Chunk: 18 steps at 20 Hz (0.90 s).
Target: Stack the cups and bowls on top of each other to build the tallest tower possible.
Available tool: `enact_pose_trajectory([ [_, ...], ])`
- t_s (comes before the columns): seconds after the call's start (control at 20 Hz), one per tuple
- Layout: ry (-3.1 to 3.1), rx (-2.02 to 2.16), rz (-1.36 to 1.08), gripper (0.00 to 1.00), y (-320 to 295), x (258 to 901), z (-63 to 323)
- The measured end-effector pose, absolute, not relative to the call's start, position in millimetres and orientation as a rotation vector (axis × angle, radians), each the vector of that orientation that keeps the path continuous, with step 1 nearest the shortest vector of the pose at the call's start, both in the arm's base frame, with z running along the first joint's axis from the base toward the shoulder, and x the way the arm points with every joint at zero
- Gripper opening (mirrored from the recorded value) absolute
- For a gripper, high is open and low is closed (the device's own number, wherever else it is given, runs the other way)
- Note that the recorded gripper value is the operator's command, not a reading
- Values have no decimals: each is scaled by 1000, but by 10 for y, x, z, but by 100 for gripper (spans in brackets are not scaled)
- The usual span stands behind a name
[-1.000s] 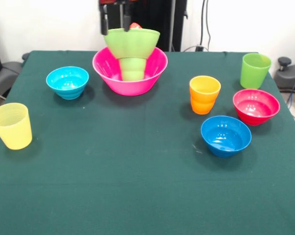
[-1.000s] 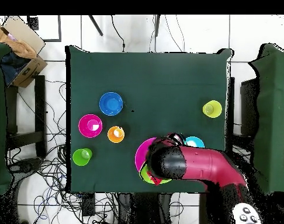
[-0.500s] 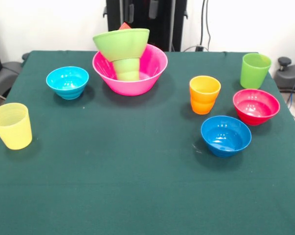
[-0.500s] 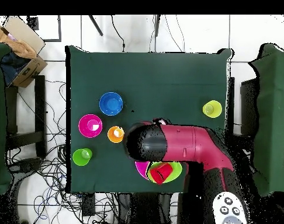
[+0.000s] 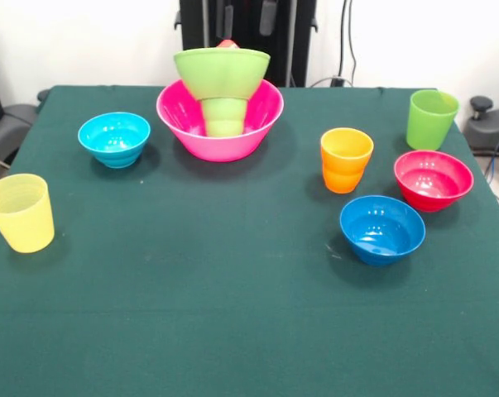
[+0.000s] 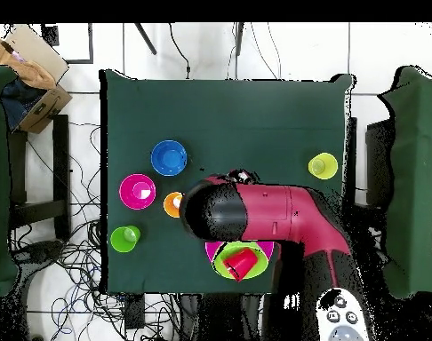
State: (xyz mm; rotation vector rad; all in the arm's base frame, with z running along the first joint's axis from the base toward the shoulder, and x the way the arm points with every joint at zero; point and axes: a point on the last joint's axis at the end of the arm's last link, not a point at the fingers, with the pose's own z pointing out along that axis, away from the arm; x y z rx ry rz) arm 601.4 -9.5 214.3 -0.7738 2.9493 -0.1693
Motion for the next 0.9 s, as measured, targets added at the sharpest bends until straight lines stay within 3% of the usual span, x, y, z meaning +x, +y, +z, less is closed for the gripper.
enact_pose_trajectory([
  [0.9,2954,-627,-186,100,389,5917,1609],
])
